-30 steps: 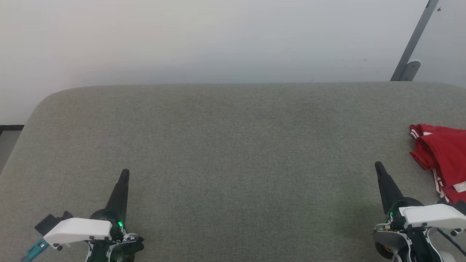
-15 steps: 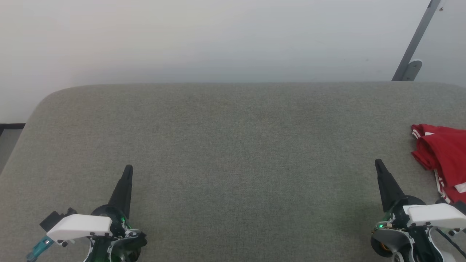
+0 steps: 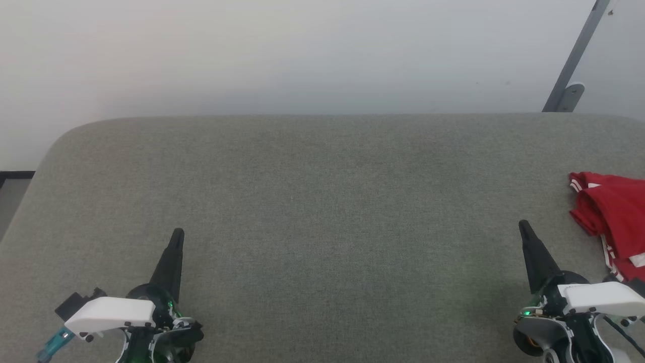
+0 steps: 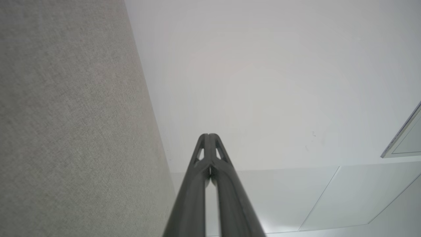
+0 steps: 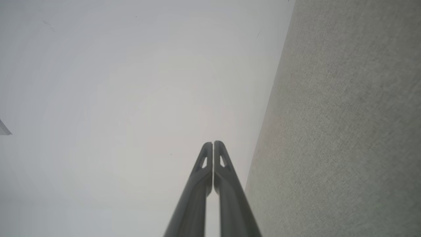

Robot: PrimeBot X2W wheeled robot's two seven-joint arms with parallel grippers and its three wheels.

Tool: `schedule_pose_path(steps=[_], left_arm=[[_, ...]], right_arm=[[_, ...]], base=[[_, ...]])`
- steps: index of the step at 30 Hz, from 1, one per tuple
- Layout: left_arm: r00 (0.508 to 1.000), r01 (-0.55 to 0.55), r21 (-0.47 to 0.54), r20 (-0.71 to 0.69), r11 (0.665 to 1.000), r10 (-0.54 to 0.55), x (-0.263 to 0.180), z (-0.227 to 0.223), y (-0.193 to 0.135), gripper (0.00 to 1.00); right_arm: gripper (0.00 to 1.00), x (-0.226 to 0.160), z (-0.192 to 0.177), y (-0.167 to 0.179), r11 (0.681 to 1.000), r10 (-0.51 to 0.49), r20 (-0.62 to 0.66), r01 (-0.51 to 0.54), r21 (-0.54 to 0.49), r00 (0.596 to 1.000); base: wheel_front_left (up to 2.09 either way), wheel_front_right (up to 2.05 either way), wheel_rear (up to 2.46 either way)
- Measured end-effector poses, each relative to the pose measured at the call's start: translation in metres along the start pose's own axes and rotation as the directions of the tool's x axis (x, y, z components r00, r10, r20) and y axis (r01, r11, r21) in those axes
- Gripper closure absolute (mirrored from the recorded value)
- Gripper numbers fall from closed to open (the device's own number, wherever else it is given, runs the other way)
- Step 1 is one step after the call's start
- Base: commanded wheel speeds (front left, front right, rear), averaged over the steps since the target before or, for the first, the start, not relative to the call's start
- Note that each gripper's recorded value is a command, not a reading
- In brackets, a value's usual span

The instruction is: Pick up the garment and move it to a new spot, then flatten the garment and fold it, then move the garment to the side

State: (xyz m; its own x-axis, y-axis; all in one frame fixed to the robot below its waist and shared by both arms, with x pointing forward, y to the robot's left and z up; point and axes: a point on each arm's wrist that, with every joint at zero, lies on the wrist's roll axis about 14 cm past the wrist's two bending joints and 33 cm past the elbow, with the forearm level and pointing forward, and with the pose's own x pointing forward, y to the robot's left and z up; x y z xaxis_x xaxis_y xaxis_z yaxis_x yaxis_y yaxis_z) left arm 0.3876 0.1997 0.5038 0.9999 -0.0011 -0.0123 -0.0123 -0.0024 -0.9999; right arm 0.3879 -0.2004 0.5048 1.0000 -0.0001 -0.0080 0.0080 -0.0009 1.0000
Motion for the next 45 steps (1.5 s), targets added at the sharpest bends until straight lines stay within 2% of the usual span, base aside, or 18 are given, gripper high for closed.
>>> schedule_pose_path(steps=[45], left_arm=[[1.0, 0.0, 0.0, 0.0, 1.0, 0.0, 0.0, 0.0001, 0.0, 1.0]], right_arm=[[1.0, 0.0001, 0.0, 0.0002, 1.0, 0.001, 0.0, -0.001, 0.0, 1.0]], base=[[0.0, 0.0, 0.0]])
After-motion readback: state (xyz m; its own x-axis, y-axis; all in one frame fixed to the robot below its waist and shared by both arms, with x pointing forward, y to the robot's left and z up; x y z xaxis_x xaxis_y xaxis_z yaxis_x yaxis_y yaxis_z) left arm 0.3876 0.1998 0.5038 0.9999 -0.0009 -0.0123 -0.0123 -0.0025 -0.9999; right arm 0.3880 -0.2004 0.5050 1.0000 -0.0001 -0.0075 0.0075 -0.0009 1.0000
